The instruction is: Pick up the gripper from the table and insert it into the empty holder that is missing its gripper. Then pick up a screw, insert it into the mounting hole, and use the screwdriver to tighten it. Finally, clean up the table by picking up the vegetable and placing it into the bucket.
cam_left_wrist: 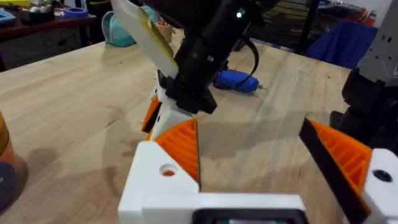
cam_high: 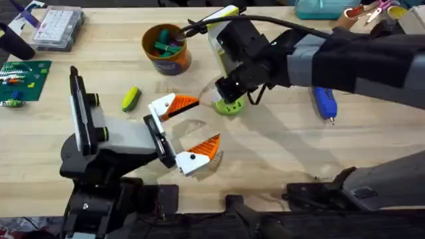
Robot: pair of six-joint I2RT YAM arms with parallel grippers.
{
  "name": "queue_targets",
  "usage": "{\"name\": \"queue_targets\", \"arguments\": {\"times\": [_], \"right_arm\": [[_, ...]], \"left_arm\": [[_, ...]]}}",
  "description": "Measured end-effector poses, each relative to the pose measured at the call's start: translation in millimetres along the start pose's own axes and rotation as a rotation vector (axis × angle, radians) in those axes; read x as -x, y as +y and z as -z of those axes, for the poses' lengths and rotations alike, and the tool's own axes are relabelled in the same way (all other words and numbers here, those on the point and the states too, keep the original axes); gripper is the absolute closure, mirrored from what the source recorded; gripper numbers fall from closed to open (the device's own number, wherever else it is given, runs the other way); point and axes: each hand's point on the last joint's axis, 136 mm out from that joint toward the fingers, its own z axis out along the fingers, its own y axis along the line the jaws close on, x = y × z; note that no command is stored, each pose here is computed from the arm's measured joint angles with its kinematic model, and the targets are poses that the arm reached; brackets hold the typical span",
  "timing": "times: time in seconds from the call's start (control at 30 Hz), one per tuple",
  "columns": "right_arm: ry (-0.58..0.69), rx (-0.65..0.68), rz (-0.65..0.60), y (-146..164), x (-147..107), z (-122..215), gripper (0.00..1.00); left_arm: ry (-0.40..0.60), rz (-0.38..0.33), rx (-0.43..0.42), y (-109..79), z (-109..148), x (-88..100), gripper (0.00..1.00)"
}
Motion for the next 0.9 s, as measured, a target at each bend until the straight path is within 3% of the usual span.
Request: {"name": "queue_targets", "arguments": {"times": [0.53,0.73,0.9], "right_arm": [[0.027,0.0,0.0,-0.1,-5.1,-8.1,0.59],[0.026,0.0,0.003,-0.1,-5.0,-8.1,0.724],[0.027,0.001,0.003,0.0,-5.1,-8.0,0.738]], "left_arm": [[0.0,0.0,0.0,0.0,0.0,0.0,0.015],[0.0,0.0,0.0,0.0,0.0,0.0,0.015],[0.0,0.0,0.0,0.0,0.0,0.0,0.015]]}}
